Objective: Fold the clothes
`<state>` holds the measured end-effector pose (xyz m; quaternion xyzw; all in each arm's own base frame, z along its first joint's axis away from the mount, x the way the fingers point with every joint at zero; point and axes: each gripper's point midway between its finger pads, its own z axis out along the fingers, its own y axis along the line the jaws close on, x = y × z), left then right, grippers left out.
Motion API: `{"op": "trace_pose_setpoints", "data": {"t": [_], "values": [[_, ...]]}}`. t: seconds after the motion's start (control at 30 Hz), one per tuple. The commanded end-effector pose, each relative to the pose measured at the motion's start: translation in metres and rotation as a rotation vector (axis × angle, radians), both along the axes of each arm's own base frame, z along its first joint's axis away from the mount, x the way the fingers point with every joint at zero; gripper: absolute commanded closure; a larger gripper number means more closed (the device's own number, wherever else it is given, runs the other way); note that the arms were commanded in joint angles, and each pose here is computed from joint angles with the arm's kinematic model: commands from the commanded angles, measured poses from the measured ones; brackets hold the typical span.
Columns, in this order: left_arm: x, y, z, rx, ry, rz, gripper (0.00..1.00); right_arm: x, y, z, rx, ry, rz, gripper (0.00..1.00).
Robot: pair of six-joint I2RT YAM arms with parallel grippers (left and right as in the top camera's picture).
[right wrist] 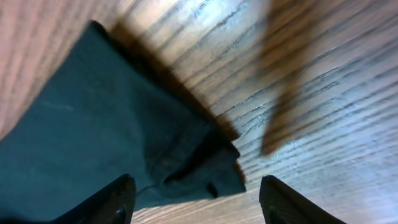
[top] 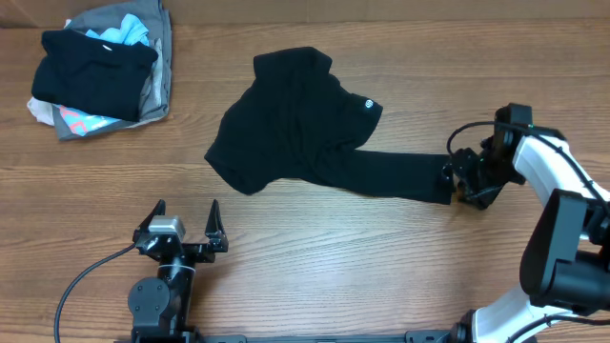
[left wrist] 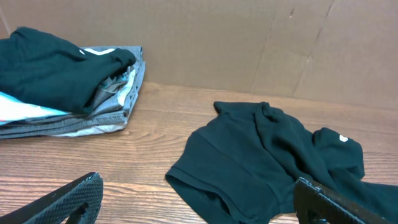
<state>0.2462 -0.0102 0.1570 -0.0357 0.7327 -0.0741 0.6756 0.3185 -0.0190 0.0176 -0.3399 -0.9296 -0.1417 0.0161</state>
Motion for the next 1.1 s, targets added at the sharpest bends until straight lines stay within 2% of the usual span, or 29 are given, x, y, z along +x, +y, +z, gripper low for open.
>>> {"op": "trace_pose_setpoints", "data": {"t": [0.0, 0.13, 0.3, 0.67, 0.7, 0.83, 0.97, 1.07], "values": [[0.0, 0.003, 0.0, 0.019, -0.004, 0.016, 0.0, -0.005, 0.005, -0.01, 0.016, -0.001, 0.012, 0.33], [0.0, 0.003, 0.0, 0.019, -0.004, 0.016, 0.0, -0.002, 0.004, -0.014, 0.012, -0.023, 0.012, 0.43], [0.0, 0.003, 0.0, 0.019, -0.004, 0.016, 0.0, 0.006, 0.003, -0.014, 0.004, -0.057, 0.012, 0.43], [0.0, 0.003, 0.0, 0.019, -0.004, 0.016, 0.0, 0.008, -0.008, -0.016, -0.056, -0.06, 0.011, 0.56], [0.0, 0.003, 0.0, 0.019, -0.004, 0.016, 0.0, 0.008, -0.008, -0.016, -0.059, -0.06, 0.01, 0.64], [0.0, 0.003, 0.0, 0.019, -0.004, 0.016, 0.0, 0.009, -0.013, -0.016, -0.085, -0.063, 0.009, 0.7], [0.0, 0.003, 0.0, 0.02, -0.004, 0.016, 0.0, 0.013, -0.016, -0.011, -0.1, -0.067, 0.008, 0.96], [0.0, 0.003, 0.0, 0.019, -0.004, 0.016, 0.0, 0.019, -0.017, -0.001, -0.099, -0.069, 0.007, 0.96]]}}
